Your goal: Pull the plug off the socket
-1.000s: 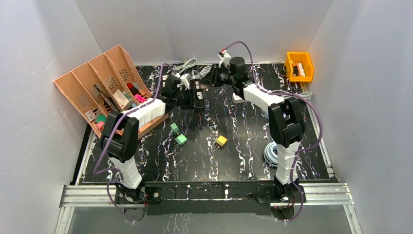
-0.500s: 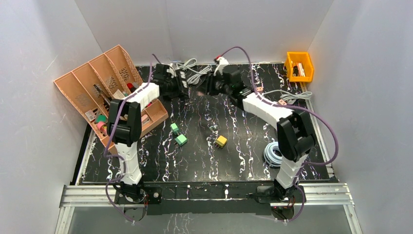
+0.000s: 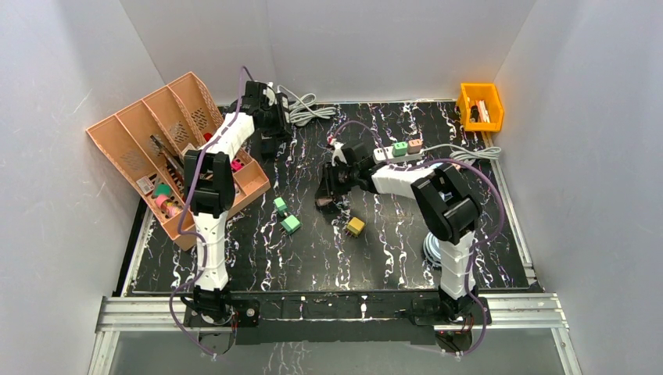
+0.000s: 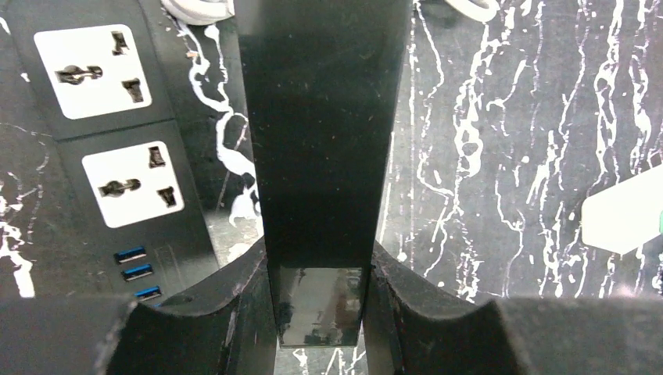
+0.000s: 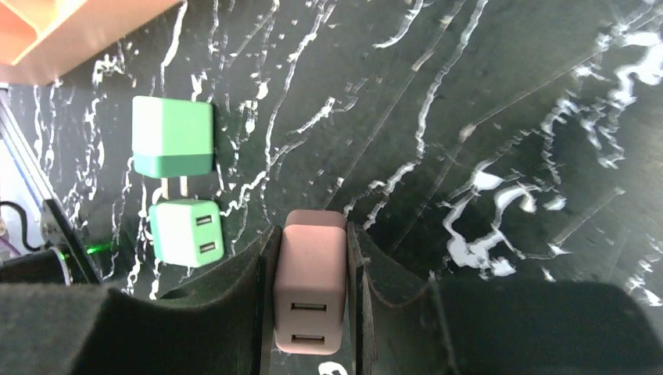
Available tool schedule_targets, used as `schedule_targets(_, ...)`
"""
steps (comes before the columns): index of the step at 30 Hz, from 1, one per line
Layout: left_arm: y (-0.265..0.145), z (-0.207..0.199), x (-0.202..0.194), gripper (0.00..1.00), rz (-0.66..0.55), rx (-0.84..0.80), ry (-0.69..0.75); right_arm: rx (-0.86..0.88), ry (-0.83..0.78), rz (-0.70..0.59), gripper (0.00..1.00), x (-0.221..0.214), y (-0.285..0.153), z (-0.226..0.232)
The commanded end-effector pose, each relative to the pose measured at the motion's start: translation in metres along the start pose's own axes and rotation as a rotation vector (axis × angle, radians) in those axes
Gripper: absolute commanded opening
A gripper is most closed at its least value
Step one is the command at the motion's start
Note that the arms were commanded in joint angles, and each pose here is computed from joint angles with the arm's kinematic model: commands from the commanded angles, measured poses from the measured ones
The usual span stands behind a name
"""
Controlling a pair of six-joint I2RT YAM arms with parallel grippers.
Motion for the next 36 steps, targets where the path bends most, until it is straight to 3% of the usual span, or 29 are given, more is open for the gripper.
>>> schedule_targets(1,-0.013,0.027,0.014,0.11,-0.002,0.052,0.021,0.108,-0.037,0.035,0.00,-0.002,0.014,0.035)
schedule_targets(3,-0.013,0.035,0.013,0.36,0.005,0.060,0.017,0.096,-0.027,0.034,0.00,-0.002,0.019,0.033)
schedule_targets(7,-0.019,0.041,0.005,0.47,0.026,0.069,0.004,0.055,-0.031,-0.013,0.01,0.009,0.025,0.028)
schedule_targets(8,-0.021,0.041,0.003,0.54,0.025,0.077,0.002,0.045,-0.045,-0.024,0.14,0.015,0.025,0.029)
schedule_targets(9,-0.024,0.042,0.002,0.69,0.023,0.084,0.000,0.031,-0.060,-0.029,0.32,0.019,0.025,0.030)
schedule_targets(10,-0.026,0.042,-0.002,0.93,0.027,0.093,-0.004,0.023,-0.078,-0.041,0.45,0.026,0.024,0.032)
schedule_targets(11,-0.029,0.043,-0.002,0.98,0.021,0.101,-0.002,0.011,-0.098,-0.058,0.55,0.033,0.023,0.034)
schedule_targets(15,-0.043,0.040,0.000,0.98,-0.010,0.100,0.038,-0.059,-0.134,-0.192,0.65,0.071,-0.006,0.033)
schedule_targets(18,-0.052,0.038,0.000,0.98,-0.020,0.094,0.057,-0.057,-0.102,-0.347,0.97,0.102,-0.049,0.026)
schedule_targets(21,-0.069,0.032,0.006,0.98,-0.057,0.090,0.069,-0.205,-0.092,-0.574,0.98,0.147,-0.132,-0.012)
schedule_targets(27,-0.094,0.013,0.015,0.98,-0.129,0.015,0.050,-0.484,-0.188,-0.698,0.99,0.167,-0.189,-0.076)
schedule_targets(30,-0.102,0.005,0.013,0.98,-0.135,-0.026,0.052,-0.581,-0.387,-0.659,0.98,0.172,-0.194,-0.104)
schedule_targets(34,-0.111,-0.009,0.008,0.99,-0.146,-0.109,0.054,-0.444,-0.716,-0.325,0.98,0.153,-0.167,-0.128)
schedule_targets(36,-0.117,-0.014,0.008,0.98,-0.165,-0.135,0.056,-0.492,-0.760,-0.281,0.98,0.156,-0.171,-0.145)
Point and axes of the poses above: each gripper's point midway between its finger pads, its own y axis out along the fingers, its own z axis along the line the jaws close on, x = y × z, the point moved 3 cm from there along -y, back along the fingers, and after that the axes turned 13 degrees about y, right-handed, at the moved point
